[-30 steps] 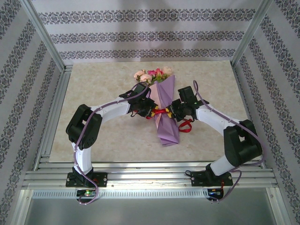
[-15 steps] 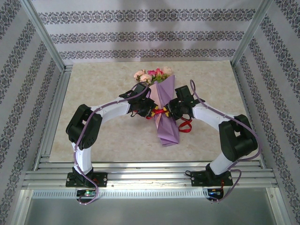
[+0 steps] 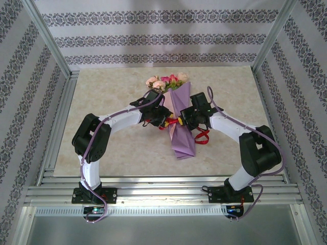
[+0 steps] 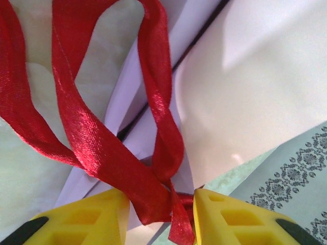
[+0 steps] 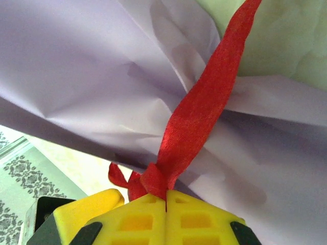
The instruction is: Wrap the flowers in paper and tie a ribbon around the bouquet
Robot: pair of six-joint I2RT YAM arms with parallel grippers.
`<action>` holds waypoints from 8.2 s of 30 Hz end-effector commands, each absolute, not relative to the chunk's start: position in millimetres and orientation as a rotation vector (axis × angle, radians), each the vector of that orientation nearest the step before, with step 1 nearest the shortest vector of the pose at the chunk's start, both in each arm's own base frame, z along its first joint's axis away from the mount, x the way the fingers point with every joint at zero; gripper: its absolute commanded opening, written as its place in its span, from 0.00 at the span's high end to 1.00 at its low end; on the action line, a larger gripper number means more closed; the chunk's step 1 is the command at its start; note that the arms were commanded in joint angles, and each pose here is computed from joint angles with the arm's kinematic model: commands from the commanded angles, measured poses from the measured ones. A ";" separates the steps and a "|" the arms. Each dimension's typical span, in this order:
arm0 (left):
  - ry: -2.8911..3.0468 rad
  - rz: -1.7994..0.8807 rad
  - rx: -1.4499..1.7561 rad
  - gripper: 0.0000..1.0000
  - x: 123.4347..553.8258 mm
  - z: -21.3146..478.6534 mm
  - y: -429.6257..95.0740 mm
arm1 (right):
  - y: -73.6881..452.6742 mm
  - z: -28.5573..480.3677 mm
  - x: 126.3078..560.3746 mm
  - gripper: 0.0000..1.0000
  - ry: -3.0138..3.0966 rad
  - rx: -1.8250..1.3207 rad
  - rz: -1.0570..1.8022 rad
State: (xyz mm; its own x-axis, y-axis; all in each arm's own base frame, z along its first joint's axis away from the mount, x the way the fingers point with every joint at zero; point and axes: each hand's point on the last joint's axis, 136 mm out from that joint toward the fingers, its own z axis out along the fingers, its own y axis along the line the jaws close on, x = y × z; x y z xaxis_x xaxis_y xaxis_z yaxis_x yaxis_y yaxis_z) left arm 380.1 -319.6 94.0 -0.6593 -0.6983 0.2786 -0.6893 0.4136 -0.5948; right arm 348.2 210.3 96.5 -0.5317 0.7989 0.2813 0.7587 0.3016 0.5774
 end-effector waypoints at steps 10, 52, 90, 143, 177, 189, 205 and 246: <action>2.655 -1.132 -1.250 0.58 373.9 127.2 -331.5 | 211.4 123.9 364.5 1.00 2.412 1.512 1.155; 2.543 -1.172 -1.631 0.47 376.4 111.0 -346.1 | 205.9 115.2 353.3 1.00 2.418 1.520 1.199; 2.344 -1.280 -1.709 0.70 406.4 103.7 -341.8 | 206.0 108.9 346.4 1.00 2.433 1.519 1.206; 2.029 -1.739 -1.398 1.00 415.6 132.4 -348.0 | 214.5 72.2 337.9 1.00 2.459 1.596 1.241; 2.690 -1.248 -1.185 0.65 357.5 106.1 -342.2 | 215.3 72.6 330.8 1.00 2.493 1.526 1.257; 2.747 -1.108 -1.079 0.74 366.6 89.7 -339.3 | 216.9 72.3 331.7 1.00 2.488 1.530 1.266; 2.707 -1.048 -1.085 1.00 368.2 81.2 -324.5 | 217.7 76.2 331.8 1.00 2.485 1.526 1.276; 2.482 -1.294 -1.274 1.00 375.2 79.1 -325.8 | 224.7 92.7 344.7 0.80 2.317 1.691 1.061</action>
